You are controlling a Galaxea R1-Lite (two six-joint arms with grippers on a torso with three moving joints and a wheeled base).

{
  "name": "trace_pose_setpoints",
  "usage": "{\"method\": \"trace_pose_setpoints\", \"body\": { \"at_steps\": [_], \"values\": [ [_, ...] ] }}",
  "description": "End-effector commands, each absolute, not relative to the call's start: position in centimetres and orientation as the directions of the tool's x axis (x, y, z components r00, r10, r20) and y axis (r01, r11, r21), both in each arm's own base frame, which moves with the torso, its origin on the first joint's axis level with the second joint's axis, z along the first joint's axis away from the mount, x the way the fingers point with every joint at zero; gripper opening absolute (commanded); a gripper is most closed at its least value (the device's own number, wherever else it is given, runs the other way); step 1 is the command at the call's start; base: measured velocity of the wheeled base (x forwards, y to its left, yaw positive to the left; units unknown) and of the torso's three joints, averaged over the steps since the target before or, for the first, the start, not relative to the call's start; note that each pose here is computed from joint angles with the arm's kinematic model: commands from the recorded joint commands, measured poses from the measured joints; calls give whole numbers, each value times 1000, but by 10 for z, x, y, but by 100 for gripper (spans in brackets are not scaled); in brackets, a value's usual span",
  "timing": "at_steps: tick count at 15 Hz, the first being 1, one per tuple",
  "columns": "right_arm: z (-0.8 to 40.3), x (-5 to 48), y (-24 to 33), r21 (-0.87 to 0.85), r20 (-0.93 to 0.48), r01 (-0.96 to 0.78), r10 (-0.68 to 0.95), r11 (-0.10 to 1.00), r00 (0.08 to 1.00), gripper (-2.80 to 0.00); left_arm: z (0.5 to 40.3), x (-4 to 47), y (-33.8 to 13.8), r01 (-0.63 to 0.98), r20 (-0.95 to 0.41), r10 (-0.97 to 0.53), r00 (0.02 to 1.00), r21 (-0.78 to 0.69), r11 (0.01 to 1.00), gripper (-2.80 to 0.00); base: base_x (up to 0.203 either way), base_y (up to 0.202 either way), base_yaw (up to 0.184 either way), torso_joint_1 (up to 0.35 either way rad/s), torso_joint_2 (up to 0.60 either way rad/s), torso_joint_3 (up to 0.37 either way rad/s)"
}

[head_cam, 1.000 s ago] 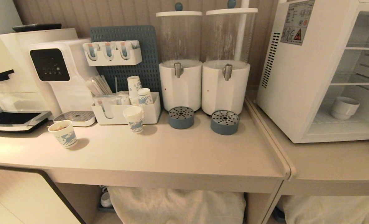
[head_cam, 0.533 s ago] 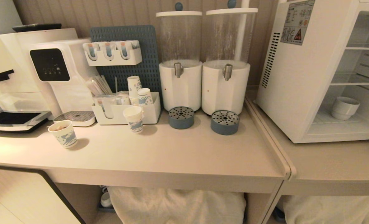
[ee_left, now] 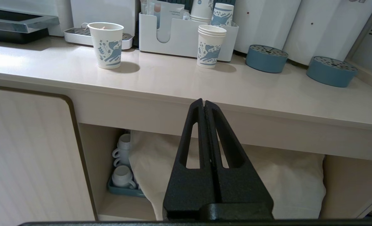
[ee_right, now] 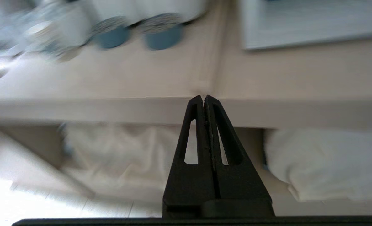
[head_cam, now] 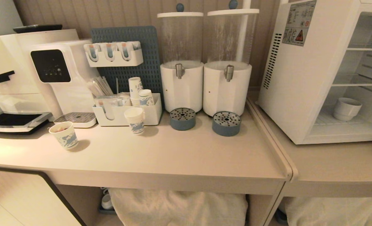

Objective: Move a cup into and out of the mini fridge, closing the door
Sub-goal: Close the freezer door

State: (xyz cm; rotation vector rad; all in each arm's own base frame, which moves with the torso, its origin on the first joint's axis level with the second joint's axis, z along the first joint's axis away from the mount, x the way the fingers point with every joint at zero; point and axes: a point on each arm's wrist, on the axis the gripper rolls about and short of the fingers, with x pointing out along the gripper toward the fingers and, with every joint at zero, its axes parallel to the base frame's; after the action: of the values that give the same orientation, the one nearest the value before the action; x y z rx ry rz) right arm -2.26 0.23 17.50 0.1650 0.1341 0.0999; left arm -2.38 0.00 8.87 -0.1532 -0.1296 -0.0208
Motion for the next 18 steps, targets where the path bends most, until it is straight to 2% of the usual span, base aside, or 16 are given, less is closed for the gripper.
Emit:
{"method": "trace_pose_setpoints", "body": {
  "at_steps": [1,4,8,12,14,16,18],
  "values": [
    [163,-27,0,190,19,-35,32,981,999,-280,78,-21,0,25,95,-11,995,-153,988,-280,0,0,0,0,0,0],
    [142,-18,-2,163,140,43,-66,986,988,-280,78,-21,0,25,95,-11,995,-153,988,-280,0,0,0,0,0,0],
    [112,-17,-3,88,161,122,-135,989,978,-280,78,-21,0,25,95,-11,995,-153,988,-280,0,0,0,0,0,0],
    [96,-25,-4,95,191,145,-161,985,968,-280,78,-21,0,25,95,-11,995,-153,988,-280,0,0,0,0,0,0],
    [91,-24,-4,117,156,135,-152,984,976,-280,78,-21,0,25,95,-11,995,-153,988,-280,0,0,0,0,0,0],
    [89,-24,-2,122,136,39,-56,992,989,-280,78,-21,0,25,95,-11,995,-153,988,-280,0,0,0,0,0,0],
    [80,-23,-1,111,30,3,-7,994,1000,-280,78,-21,0,25,95,-11,995,-153,988,-280,0,0,0,0,0,0]
  ]
}}
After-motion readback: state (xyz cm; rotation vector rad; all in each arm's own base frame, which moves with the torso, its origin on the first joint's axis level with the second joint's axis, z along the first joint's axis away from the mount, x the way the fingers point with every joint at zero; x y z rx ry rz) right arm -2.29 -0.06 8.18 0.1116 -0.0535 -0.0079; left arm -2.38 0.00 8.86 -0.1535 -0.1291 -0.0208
